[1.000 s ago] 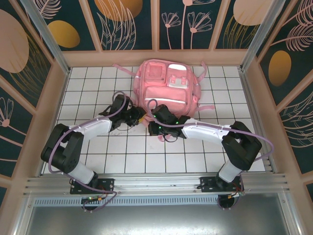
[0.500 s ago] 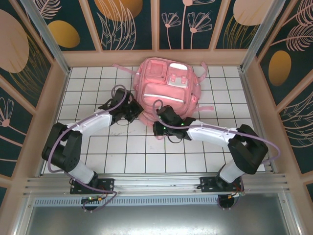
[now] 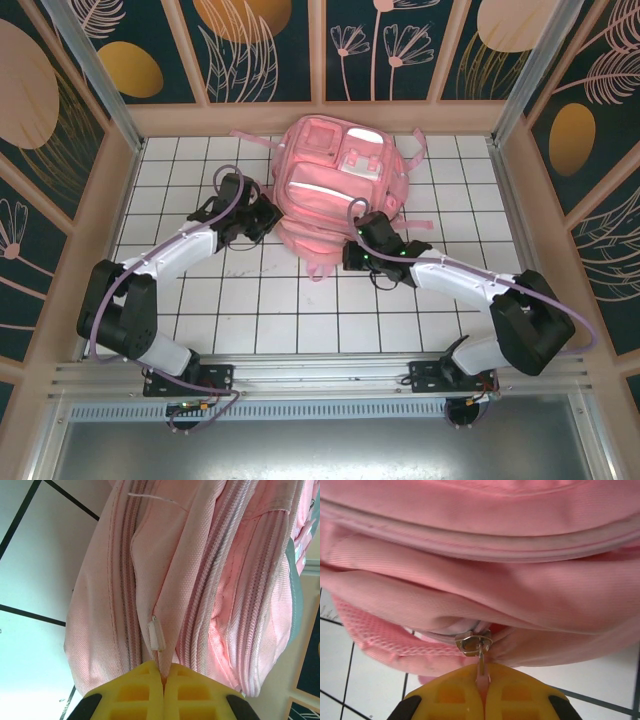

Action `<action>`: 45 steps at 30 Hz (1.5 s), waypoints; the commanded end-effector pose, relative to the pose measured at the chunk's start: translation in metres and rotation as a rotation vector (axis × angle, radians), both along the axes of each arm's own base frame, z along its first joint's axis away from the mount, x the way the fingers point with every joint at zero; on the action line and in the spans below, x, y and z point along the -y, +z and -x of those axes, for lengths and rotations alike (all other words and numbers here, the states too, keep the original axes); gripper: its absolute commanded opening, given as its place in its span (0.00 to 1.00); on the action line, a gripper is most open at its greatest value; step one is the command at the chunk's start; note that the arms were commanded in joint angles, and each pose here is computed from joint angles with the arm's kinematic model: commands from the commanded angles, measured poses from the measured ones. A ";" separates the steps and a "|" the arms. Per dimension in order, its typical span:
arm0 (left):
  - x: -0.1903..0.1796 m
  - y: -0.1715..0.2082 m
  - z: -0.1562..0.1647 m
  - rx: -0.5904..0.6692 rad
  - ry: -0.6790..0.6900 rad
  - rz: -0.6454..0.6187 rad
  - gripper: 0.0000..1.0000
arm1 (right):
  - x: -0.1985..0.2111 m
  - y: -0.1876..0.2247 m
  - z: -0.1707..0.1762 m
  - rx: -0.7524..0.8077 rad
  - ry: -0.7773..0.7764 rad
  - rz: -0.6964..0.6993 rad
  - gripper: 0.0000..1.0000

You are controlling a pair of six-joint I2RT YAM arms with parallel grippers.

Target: Pack the student bag

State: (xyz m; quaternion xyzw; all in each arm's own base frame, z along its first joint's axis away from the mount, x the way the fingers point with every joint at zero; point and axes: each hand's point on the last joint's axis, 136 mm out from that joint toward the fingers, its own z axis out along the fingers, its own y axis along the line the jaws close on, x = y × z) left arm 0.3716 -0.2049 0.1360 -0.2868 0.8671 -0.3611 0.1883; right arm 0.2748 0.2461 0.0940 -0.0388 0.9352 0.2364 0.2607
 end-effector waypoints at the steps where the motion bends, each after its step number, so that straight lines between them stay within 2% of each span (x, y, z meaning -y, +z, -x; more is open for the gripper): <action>1: -0.030 0.023 -0.026 0.088 0.092 -0.057 0.00 | 0.045 -0.012 -0.005 0.005 -0.114 0.116 0.00; 3: -0.030 0.025 -0.029 0.099 0.087 -0.073 0.00 | 0.052 -0.011 -0.008 0.010 -0.126 0.115 0.00; 5: -0.033 0.025 -0.035 0.106 0.083 -0.110 0.00 | 0.044 -0.005 -0.007 0.022 -0.070 0.099 0.00; 10: -0.044 0.022 -0.056 0.106 0.074 -0.221 0.00 | -0.006 0.012 0.009 0.050 0.131 0.022 0.00; 13: -0.053 0.019 -0.068 0.055 0.080 -0.252 0.28 | -0.049 0.032 0.009 0.071 0.175 -0.060 0.00; 16: -0.065 0.024 -0.064 0.025 0.127 -0.255 0.49 | -0.096 0.049 0.006 0.072 0.193 -0.153 0.00; 20: -0.070 0.035 -0.040 0.007 0.139 -0.214 0.61 | -0.153 0.062 0.002 0.083 0.232 -0.207 0.00; 27: -0.058 0.026 0.002 -0.044 0.112 -0.062 0.60 | -0.202 0.051 0.001 0.058 0.268 -0.250 0.00; 38: -0.046 -0.014 0.006 -0.146 0.080 -0.027 0.58 | -0.197 0.037 0.008 0.036 0.254 -0.230 0.00; 43: -0.042 -0.015 0.000 -0.136 0.072 -0.015 0.47 | -0.197 0.033 0.007 0.038 0.243 -0.211 0.00; 45: -0.042 -0.015 -0.002 -0.127 0.076 -0.014 0.39 | -0.196 0.033 0.007 0.040 0.240 -0.208 0.00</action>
